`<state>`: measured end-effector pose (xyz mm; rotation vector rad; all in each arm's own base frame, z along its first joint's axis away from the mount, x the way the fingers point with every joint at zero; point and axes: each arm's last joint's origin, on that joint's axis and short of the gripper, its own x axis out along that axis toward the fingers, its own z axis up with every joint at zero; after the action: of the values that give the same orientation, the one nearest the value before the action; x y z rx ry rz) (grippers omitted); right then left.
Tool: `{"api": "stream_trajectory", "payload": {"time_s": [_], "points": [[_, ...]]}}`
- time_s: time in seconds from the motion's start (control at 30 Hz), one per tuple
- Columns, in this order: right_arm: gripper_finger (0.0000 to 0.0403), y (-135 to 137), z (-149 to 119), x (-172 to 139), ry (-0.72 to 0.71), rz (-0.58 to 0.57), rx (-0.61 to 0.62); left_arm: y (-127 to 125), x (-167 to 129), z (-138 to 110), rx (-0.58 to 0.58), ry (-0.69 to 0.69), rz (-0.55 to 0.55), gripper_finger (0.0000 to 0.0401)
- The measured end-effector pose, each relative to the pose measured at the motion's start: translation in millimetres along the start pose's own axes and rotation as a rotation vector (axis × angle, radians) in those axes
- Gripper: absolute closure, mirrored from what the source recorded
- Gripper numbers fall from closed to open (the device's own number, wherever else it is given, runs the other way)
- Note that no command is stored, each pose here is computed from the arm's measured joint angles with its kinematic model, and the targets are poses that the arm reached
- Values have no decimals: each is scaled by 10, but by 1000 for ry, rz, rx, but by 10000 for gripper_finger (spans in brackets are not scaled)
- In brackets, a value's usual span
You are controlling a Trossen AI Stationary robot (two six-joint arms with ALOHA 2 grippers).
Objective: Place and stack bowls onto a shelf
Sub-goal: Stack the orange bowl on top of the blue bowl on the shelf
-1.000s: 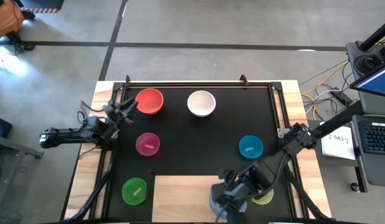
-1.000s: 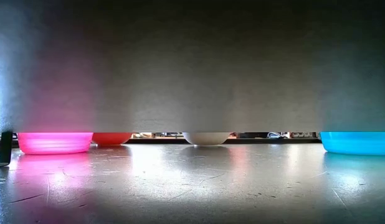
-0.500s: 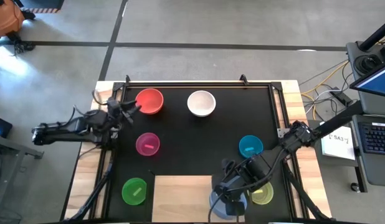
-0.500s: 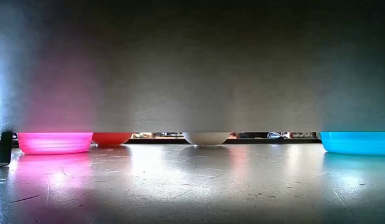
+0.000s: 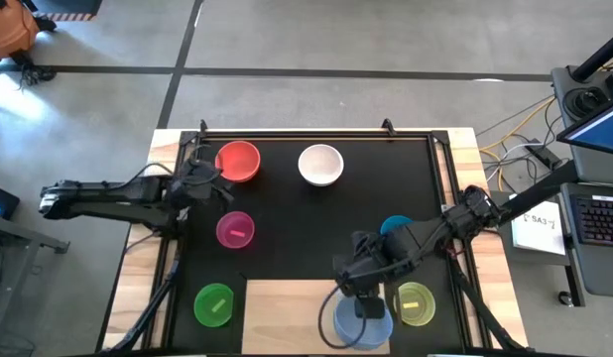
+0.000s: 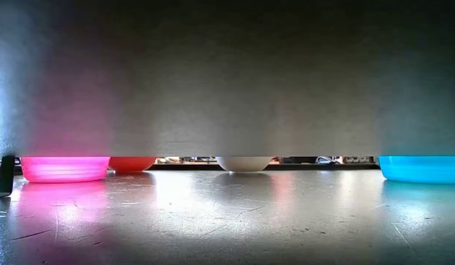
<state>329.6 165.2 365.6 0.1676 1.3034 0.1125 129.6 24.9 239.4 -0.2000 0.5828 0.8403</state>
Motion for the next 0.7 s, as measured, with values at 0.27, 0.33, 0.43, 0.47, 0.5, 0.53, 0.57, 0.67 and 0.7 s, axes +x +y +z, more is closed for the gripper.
{"api": "stream_trajectory", "payload": {"time_s": [0.27, 0.33, 0.43, 0.47, 0.5, 0.53, 0.57, 0.67, 0.7], "points": [[307, -177, 48, -94, -19, -8, 13, -86, 394, -6, 44, 211, 87, 153], [307, -182, 41, -99, -13, -11, 11, -55, 470, 23, 53, 234, 126, 153], [307, -182, 39, -104, -14, -10, 3, 4, 562, 84, 44, 260, 176, 153], [307, -180, 37, -103, -13, -10, 2, 20, 586, 109, 34, 268, 180, 153], [307, -180, 37, -103, -13, -10, 2, 31, 609, 132, 26, 284, 168, 153], [307, -179, 37, -103, -13, -9, 2, 34, 633, 153, 25, 300, 150, 153], [307, -179, 37, -103, -12, -9, 2, 29, 654, 174, 26, 318, 125, 153], [307, -180, 36, -104, -12, -9, 1, 2, 712, 229, 56, 341, 98, 153], [307, -180, 36, -103, -12, -9, -2, -9, 732, 250, 67, 345, 98, 153]]}}
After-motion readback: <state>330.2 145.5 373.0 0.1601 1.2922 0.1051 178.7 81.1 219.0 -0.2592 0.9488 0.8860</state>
